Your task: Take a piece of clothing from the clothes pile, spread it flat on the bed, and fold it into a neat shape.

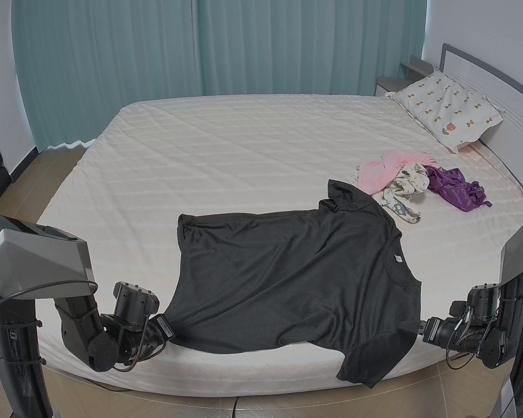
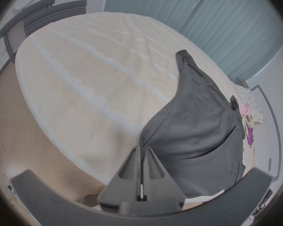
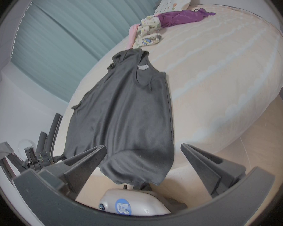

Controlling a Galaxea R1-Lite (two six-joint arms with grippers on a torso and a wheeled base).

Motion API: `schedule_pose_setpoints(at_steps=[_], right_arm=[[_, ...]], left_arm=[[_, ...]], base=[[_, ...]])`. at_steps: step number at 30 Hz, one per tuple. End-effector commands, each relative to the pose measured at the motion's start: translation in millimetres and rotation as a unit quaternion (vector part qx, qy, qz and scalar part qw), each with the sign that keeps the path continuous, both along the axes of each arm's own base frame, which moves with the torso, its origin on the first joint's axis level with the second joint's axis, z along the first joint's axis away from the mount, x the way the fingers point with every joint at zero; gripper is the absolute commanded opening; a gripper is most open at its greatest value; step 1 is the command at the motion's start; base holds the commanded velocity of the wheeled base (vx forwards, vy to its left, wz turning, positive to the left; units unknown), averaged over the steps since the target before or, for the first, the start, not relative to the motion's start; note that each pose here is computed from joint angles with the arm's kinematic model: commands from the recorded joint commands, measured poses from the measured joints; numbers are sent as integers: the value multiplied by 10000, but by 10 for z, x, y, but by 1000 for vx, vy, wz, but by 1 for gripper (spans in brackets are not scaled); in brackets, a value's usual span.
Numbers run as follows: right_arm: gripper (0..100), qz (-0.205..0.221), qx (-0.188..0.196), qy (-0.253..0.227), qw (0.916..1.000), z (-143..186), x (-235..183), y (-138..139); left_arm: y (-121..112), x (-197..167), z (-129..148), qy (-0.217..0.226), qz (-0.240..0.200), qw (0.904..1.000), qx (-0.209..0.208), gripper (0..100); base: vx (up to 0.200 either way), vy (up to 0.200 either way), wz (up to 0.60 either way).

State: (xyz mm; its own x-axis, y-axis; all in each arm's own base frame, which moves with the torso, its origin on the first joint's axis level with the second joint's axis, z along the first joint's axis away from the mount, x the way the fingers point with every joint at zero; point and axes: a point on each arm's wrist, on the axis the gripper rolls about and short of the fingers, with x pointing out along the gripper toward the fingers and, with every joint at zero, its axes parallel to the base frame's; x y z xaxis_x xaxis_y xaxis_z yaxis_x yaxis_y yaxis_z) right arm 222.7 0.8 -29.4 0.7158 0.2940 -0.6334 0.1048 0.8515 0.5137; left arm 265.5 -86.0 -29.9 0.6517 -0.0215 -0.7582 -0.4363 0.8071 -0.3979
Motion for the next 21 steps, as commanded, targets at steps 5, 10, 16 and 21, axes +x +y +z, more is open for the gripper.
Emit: schedule_pose_setpoints(at_steps=[5, 10, 16, 21], right_arm=[[100, 132, -119, 314, 9993, -249, 27, -18], [100, 133, -67, 191, 9997, -285, 128, -14], [100, 141, -46, 93, 9998, -322, 213, -5], [0, 146, 112, -18, 9998, -339, 321, 74]], left_arm=[[147, 40, 1, -12, 270, 9996, -66, 0], [159, 49, 7, -7, 252, 9996, -137, 0], [172, 68, 3, -5, 247, 9995, -203, 0], [171, 71, -4, 3, 248, 9995, -201, 0]], base=[[0, 0, 0], [0, 0, 0], [0, 0, 0], [0, 0, 0]])
